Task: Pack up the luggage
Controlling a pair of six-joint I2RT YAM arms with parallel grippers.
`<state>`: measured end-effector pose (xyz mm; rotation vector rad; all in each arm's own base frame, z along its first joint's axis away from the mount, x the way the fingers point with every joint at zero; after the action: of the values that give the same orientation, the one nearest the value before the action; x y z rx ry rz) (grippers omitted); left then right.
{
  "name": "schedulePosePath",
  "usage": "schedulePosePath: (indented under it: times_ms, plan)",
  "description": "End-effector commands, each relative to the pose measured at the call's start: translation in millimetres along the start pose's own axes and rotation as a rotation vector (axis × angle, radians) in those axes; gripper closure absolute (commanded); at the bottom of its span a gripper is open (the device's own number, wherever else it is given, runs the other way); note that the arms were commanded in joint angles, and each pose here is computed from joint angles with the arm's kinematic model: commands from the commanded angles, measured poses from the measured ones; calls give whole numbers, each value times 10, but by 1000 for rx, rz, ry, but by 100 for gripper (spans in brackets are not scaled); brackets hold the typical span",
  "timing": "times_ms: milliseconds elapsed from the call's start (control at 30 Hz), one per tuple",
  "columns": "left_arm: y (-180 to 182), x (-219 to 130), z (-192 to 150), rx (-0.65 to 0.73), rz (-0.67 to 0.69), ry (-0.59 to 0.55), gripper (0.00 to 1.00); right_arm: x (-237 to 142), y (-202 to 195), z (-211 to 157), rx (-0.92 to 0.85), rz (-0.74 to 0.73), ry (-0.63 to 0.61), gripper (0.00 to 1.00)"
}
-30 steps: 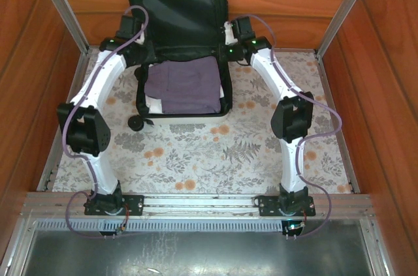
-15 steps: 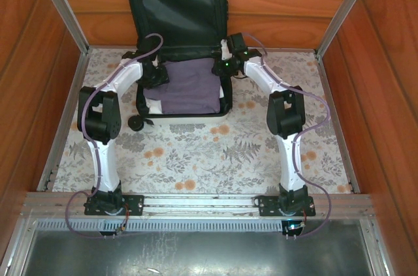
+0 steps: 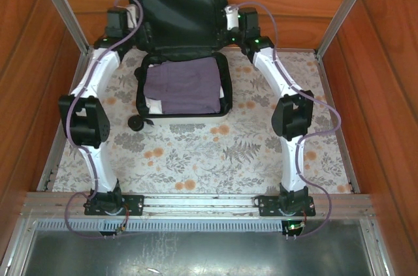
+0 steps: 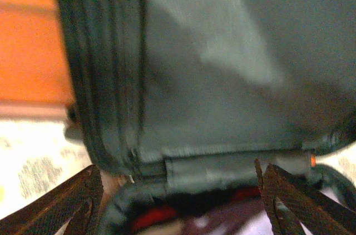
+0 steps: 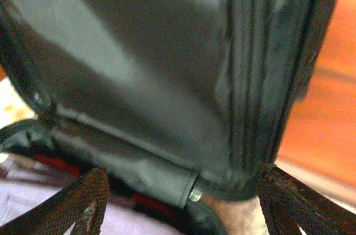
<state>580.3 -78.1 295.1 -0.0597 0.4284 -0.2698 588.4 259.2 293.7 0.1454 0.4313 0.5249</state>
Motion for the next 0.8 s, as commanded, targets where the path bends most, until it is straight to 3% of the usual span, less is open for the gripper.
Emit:
schedulePosePath:
  times_ms: [0,100,200,333,467,667,767]
  plan:
    - [259,-57,387,29,-49,-185,22,-35,-70,629,-113,-9,-215,28]
    - [349,-83,418,6,-92,-191,24,37,-103,864,-149,1,-305,36]
    - [309,-192,219,-32,-98,-130,24,80,-115,1034,-189,18,-408,48]
    - [199,-682,-366,-102,70,56,23,98,-115,1131,-236,30,-482,52]
    - [-298,-1254,-1054,-64,165,213,25,155,-162,1129,-278,16,-510,52]
    - [-1198,-1723,-2073,-244,50,347,42,259,-179,1089,-303,31,-548,59]
    - [-1359,-1856,-2492,-355,92,380,48,319,-198,1061,-297,34,-569,67]
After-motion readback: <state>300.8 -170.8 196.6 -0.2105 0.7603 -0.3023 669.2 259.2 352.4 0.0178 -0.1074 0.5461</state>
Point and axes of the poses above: each hand's point on the last joint's axis, 136 mm out from that joint toward the fingers, its own x axis out along the fingers, its own y axis along the line the jaws close on, z = x × y, the point moved 1 cm from there along -x, back along the fingers, and after that the axes turned 13 degrees about x, right-handed, at the moved point
